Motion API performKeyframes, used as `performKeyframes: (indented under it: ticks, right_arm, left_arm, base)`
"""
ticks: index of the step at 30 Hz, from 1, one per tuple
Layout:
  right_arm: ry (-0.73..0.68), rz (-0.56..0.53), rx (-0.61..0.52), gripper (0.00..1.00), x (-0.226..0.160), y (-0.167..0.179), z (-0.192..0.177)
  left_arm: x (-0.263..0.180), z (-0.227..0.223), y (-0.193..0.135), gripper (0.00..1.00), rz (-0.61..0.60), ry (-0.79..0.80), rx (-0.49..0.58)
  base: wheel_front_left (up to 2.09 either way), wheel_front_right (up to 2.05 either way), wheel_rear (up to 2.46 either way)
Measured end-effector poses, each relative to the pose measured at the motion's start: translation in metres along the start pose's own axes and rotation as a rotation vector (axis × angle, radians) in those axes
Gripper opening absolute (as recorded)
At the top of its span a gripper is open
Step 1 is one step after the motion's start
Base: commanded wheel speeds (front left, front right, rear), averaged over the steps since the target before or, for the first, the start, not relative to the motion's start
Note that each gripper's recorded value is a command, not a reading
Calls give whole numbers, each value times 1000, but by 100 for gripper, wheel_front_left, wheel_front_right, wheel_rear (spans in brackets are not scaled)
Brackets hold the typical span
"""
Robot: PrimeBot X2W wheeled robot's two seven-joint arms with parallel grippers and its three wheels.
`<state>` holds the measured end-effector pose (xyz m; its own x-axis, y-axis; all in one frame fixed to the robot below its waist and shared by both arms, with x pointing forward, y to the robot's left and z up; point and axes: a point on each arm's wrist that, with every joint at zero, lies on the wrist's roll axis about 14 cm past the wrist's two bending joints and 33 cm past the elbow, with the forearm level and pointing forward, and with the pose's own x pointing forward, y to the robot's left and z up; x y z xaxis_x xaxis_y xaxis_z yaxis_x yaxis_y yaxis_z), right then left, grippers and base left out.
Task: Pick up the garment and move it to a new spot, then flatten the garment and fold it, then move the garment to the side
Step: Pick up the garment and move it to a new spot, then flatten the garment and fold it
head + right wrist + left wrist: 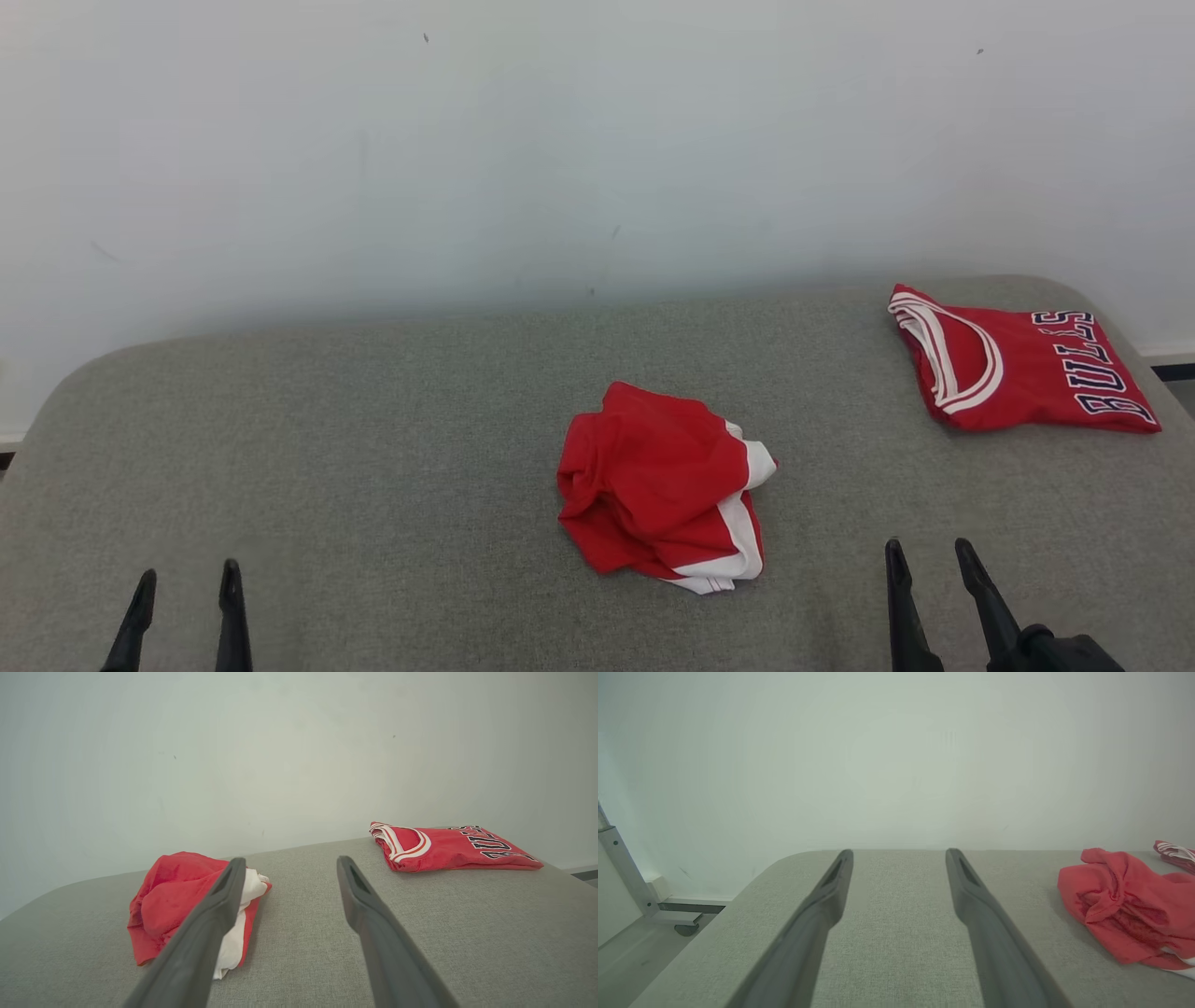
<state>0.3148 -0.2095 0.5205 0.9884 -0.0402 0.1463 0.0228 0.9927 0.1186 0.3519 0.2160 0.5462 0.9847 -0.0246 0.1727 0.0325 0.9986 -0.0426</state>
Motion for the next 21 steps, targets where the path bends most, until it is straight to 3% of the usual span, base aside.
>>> performKeyframes:
  ticks: [6,21]
  right_arm:
    - [13,3,9,100,-4,2,-4]
    - [41,5,19,100,-11,3,-13]
  left_arm:
    - [-17,-9,13,100,47,25,29]
    - [-35,-23,1,100,-30,66,24]
  base:
    - [0,0,0]
    - [0,0,0]
